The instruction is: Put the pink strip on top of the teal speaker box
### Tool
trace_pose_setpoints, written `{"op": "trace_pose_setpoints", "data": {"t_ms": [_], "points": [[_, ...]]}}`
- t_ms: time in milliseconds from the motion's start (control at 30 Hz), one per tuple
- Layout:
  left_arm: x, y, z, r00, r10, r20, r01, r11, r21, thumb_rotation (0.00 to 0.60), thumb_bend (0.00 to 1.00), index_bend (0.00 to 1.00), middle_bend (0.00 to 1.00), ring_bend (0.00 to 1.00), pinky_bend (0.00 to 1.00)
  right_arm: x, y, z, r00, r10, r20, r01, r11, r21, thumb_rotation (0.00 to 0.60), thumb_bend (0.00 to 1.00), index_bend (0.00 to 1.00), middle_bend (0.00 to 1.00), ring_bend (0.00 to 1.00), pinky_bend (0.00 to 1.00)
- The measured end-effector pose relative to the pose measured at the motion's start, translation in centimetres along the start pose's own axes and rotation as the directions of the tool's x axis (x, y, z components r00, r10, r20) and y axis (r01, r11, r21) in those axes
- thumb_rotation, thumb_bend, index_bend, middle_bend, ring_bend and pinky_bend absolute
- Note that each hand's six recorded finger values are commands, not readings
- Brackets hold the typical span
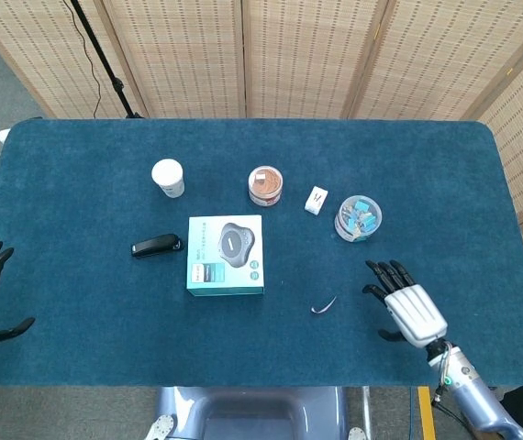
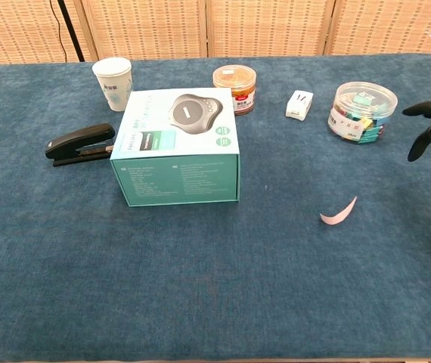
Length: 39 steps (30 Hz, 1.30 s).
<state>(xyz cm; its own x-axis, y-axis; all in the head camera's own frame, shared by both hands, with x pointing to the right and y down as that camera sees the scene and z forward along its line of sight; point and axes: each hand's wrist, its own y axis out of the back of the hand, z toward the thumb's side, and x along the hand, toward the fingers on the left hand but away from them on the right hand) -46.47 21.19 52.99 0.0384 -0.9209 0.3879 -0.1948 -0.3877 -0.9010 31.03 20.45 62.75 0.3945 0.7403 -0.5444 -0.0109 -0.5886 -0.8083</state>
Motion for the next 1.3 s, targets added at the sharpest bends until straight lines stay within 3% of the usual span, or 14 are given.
{"op": "trace_pose_setpoints", "data": {"t_ms": [167, 367, 1300], "points": [[0.1, 0.0, -0.1, 1.0, -0.004, 0.001, 0.004, 1.0, -0.005, 0.6, 0.0, 0.0, 0.0, 0.0, 0.0, -1.8, -0.8, 1.1, 1.0, 0.014, -0.01, -0.014, 1.0, -0.018, 0.6, 0.27, 0.35, 0.0, 0.0, 0.0], [0.2, -0.2, 0.1, 1.0, -0.013, 0.004, 0.013, 1.0, -0.003, 0.6, 0.0, 0.0, 0.0, 0.0, 0.0, -3.2, -1.2, 1.9, 1.0, 0.001, -0.014, -0.001, 1.0, -0.003, 0.6, 0.37, 0.36, 0.0, 0.0, 0.0], [0.3, -0.3, -0.1, 1.0, -0.019, -0.014, 0.019, 1.0, -0.011, 0.6, 0.0, 0.0, 0.0, 0.0, 0.0, -6.7, -4.6, 4.2, 0.999, 0.029, -0.04, -0.03, 0.999, -0.014, 0.6, 0.41, 0.39, 0.0, 0.0, 0.0]]}}
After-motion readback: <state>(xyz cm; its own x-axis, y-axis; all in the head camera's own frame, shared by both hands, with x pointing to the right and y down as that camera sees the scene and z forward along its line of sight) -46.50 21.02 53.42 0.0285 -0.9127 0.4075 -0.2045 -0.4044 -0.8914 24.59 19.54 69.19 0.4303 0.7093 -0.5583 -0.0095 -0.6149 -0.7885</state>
